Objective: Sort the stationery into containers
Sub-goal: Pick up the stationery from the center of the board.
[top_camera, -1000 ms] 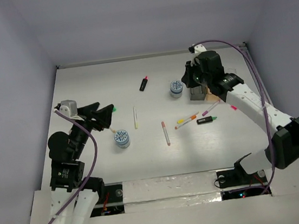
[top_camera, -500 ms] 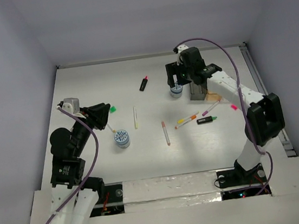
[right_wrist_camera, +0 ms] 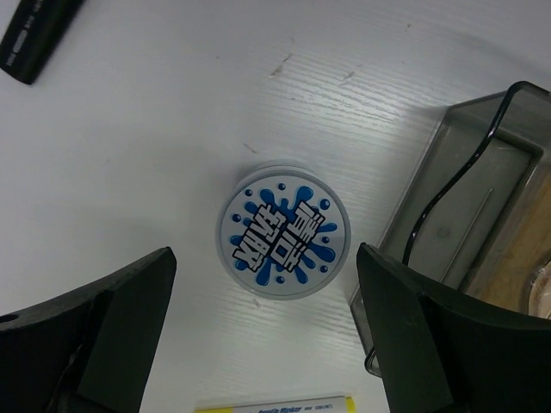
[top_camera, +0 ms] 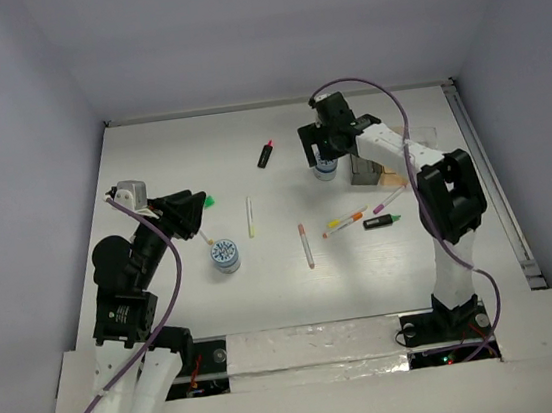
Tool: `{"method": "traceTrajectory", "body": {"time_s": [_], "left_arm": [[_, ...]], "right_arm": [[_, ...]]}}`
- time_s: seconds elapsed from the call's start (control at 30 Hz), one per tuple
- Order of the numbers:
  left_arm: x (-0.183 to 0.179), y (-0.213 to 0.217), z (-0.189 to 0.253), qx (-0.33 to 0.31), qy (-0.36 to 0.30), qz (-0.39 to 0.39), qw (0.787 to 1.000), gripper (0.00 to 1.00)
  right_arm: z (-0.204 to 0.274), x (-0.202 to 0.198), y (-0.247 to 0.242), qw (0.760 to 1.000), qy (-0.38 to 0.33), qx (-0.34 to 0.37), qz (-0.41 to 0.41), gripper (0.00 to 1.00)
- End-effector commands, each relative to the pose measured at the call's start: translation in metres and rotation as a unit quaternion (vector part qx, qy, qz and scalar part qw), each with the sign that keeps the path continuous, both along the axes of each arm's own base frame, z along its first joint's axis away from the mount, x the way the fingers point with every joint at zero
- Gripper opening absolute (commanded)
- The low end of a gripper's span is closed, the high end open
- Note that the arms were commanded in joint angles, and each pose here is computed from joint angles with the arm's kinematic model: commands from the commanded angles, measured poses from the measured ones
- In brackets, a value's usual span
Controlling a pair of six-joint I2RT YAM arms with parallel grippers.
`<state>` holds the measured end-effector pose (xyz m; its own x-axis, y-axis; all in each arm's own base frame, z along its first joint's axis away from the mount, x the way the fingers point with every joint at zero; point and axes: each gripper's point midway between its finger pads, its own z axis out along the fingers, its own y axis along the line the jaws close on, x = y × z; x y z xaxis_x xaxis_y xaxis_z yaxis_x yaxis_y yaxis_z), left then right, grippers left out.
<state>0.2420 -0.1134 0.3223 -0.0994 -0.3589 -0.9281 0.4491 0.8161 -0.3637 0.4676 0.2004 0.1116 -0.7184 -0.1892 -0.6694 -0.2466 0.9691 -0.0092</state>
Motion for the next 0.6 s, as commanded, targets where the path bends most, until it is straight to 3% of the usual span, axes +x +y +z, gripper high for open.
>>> {"method": "traceTrajectory", "body": {"time_s": [0.0, 0.17, 0.27, 0.43, 0.5, 0.57], "left_arm": [[-0.004, 0.001, 0.029, -0.007, -0.038, -0.002, 0.999, 0.36], [-0.004, 0.001, 0.029, -0.007, -0.038, -0.002, 0.999, 0.37], [-0.004, 0.0, 0.029, -0.007, -0.038, -0.002, 0.999, 0.37], [-0.003, 0.003, 0.029, -0.008, -0.038, 0.004, 0.999, 0.38], [-0.003, 0.003, 0.029, -0.009, -0.037, 0.004, 0.999, 0.38], [-0.004, 0.003, 0.03, -0.008, -0.04, 0.005, 0.999, 0.38]], "right_arm": [[0.011, 0.015, 0.0, 0.999, -0.026, -0.017, -0.011, 0.92], [0.001, 0.019, 0.007, 1.0, -0.018, -0.008, -0.005, 0.92], [-0.005, 0.021, 0.009, 1.0, -0.012, -0.007, -0.007, 0.86], [-0.003, 0.024, 0.009, 1.0, -0.018, -0.002, -0.015, 0.72], [0.005, 0.024, 0.008, 0.999, -0.026, 0.002, -0.018, 0.57], [0.011, 0.025, 0.007, 0.999, -0.038, 0.005, -0.022, 0.55]]}}
